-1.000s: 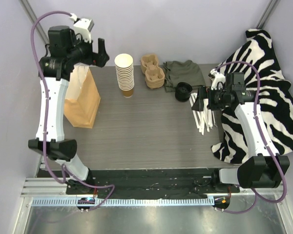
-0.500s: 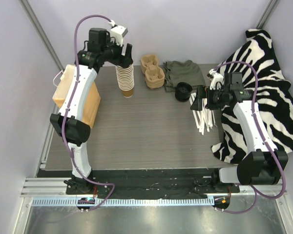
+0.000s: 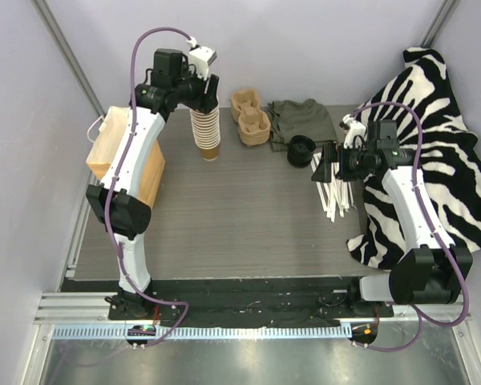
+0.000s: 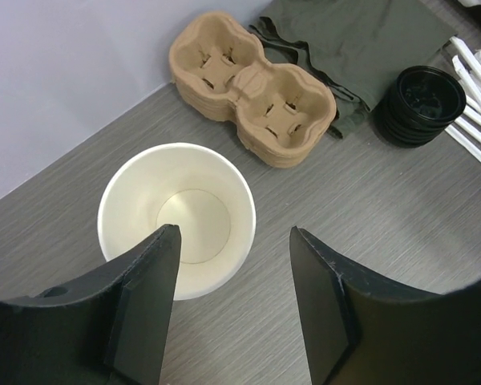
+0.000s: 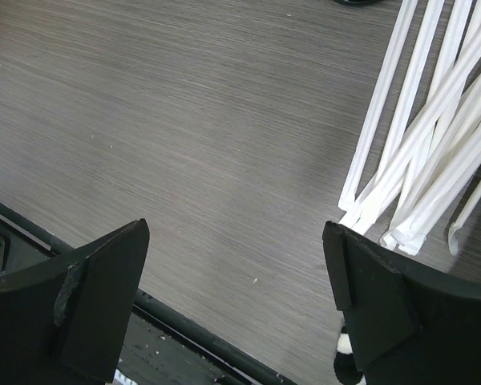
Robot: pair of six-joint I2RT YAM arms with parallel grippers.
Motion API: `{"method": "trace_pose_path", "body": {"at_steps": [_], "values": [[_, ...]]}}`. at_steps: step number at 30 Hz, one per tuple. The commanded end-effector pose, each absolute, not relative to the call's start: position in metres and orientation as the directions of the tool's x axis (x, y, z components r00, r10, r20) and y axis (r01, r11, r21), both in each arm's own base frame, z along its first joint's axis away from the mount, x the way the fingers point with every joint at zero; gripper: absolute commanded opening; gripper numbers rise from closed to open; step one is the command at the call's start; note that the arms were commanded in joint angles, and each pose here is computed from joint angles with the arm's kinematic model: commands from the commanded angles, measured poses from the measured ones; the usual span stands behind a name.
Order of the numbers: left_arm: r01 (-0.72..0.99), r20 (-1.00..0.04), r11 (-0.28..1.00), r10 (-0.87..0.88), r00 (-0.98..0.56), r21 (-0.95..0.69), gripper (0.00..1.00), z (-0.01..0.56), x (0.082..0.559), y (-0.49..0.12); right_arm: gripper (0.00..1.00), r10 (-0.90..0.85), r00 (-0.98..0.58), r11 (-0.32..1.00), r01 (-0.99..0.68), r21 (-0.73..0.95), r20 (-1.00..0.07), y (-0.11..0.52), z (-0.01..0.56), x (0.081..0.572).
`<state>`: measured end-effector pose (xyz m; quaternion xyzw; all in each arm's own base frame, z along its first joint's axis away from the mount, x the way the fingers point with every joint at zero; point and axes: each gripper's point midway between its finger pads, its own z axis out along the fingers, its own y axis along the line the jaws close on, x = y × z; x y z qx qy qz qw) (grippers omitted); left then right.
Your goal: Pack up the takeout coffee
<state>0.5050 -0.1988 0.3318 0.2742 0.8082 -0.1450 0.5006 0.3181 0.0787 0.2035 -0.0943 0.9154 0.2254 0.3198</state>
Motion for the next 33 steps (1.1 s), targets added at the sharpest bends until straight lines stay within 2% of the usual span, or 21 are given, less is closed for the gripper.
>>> {"method": "trace_pose_path", "body": {"at_steps": [1,5,23,26,27,30,33], "values": [[0.591,-0.885,0.804,0.321,-0.336,0.067,0.6,0.323,0.513,-0.203,1.0,-0.021,-0.761,0.871,-0.333,0.362,-0.648,0.083,0.206,0.322],[0.595,-0.88,0.801,0.325,-0.346,0.062,0.56,0.318,0.513,-0.205,1.0,-0.021,-0.762,0.871,-0.332,0.363,-0.647,0.083,0.203,0.32],[0.607,-0.866,0.793,0.341,-0.365,0.056,0.28,0.305,0.513,-0.207,1.0,-0.016,-0.767,0.872,-0.325,0.367,-0.641,0.083,0.201,0.321],[0.609,-0.869,0.791,0.345,-0.356,0.064,0.2,0.308,0.513,-0.207,1.0,-0.013,-0.768,0.871,-0.324,0.37,-0.64,0.084,0.201,0.322],[0.607,-0.871,0.792,0.343,-0.353,0.066,0.13,0.31,0.513,-0.206,1.0,-0.013,-0.767,0.871,-0.324,0.37,-0.641,0.084,0.201,0.323],[0.609,-0.873,0.79,0.346,-0.343,0.074,0.03,0.314,0.512,-0.206,0.99,-0.009,-0.769,0.872,-0.32,0.371,-0.64,0.084,0.202,0.324],[0.609,-0.881,0.787,0.35,-0.319,0.092,0.0,0.322,0.511,-0.204,1.0,-0.008,-0.768,0.87,-0.321,0.374,-0.64,0.084,0.202,0.324]]}}
